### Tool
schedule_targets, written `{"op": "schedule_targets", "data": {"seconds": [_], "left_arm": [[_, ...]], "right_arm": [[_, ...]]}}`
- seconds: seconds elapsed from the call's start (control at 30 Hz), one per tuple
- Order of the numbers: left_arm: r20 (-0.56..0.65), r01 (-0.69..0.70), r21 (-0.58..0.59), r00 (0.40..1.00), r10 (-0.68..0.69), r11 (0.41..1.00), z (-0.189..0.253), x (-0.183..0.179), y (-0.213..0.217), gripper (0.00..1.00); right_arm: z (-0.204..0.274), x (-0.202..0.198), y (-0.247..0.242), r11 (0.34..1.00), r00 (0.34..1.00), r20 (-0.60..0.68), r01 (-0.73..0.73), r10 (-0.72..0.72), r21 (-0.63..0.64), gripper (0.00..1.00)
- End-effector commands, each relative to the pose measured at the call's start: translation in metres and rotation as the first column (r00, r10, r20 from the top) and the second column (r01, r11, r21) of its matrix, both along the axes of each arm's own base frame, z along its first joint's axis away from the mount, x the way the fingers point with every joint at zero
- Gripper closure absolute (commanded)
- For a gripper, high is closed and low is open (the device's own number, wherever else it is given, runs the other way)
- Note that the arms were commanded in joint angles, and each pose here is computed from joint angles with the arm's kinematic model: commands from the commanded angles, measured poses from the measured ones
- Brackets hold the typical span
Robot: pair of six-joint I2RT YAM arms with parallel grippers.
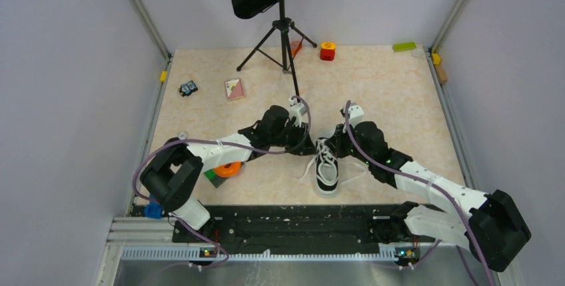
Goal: Tie the shoes
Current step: Tie the shoelace on the shoe.
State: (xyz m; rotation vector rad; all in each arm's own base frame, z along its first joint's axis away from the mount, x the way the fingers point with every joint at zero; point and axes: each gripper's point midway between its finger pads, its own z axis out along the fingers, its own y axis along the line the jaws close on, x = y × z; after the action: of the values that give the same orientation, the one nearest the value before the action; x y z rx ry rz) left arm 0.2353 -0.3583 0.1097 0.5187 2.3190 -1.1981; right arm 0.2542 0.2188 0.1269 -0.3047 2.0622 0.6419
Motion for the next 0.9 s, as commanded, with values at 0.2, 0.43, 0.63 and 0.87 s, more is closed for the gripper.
{"op": "schedule_targets", "data": {"seconds": [0.2,0.43,0.63,0.87], "left_arm": [[0.290,0.031,-0.113,0.957,0.003,0.993,0.039,-0.003,-0.014,0.59],[0.318,0.023,-0.095,0.948,0.008,0.995,0.036,-0.005,-0.030,0.51],[0.370,-0.033,-0.104,0.927,0.070,0.994,0.033,0.000,-0.036,0.52],[0.379,-0.034,-0.103,0.923,0.071,0.994,0.030,0.004,-0.040,0.54]], "right_arm": [[0.016,0.008,-0.001,0.998,0.998,0.045,0.031,-0.033,0.048,1.00],[0.017,0.008,-0.002,0.998,0.998,0.045,0.033,-0.035,0.049,1.00],[0.018,0.008,-0.002,0.998,0.998,0.046,0.035,-0.037,0.052,1.00],[0.018,0.009,-0.002,0.998,0.998,0.047,0.039,-0.041,0.051,1.00]]}}
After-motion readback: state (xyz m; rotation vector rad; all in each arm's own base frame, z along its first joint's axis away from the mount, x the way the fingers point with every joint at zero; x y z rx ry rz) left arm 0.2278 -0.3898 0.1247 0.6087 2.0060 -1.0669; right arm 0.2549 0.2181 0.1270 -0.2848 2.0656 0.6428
